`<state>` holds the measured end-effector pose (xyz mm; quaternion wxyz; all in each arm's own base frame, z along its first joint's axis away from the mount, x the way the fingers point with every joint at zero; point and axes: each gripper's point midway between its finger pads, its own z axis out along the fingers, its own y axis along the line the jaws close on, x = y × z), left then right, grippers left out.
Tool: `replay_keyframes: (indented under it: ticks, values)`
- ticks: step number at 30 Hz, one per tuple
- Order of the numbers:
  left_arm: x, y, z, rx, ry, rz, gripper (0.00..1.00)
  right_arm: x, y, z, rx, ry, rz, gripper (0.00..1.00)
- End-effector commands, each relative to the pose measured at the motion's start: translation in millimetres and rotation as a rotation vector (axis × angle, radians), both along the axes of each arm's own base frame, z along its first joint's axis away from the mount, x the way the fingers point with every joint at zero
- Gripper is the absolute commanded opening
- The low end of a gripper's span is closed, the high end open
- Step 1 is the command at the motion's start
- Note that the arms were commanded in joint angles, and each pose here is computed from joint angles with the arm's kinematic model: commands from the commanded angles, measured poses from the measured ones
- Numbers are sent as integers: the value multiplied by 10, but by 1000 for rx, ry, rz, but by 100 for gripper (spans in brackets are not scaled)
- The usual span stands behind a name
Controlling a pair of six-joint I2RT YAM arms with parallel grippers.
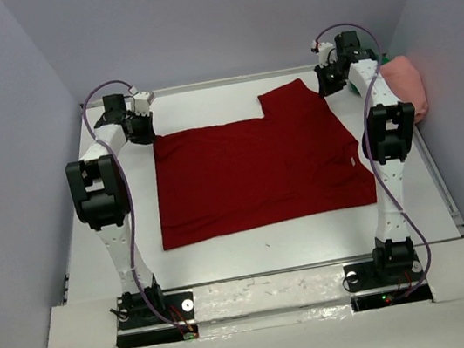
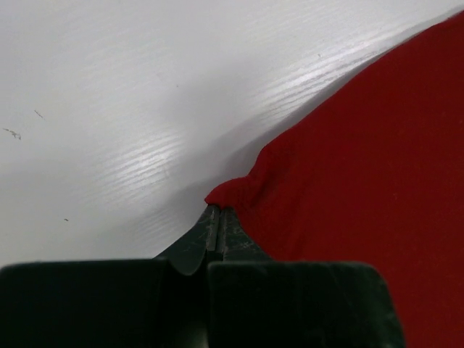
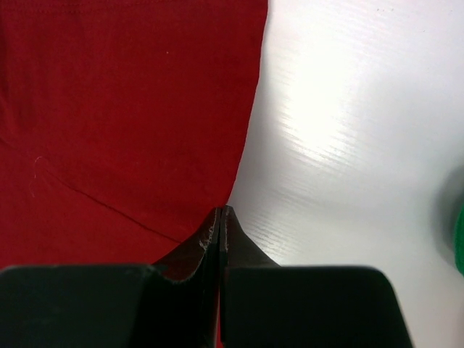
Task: Fold and stack the t-shirts
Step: Fold the other side of the tshirt into a rectangle
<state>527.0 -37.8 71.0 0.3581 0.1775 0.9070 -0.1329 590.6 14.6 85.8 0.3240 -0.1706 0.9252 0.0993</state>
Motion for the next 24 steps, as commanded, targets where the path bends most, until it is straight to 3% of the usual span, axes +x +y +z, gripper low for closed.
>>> replay_keyframes:
  ticks: [1,24]
  values:
    - [-54,1,410,17,-76,-20,0,35,14,402,-24,-95,19,0]
    - [-255,128,510,4,-80,-18,0,-173,-99,494,-102,-84,22,0]
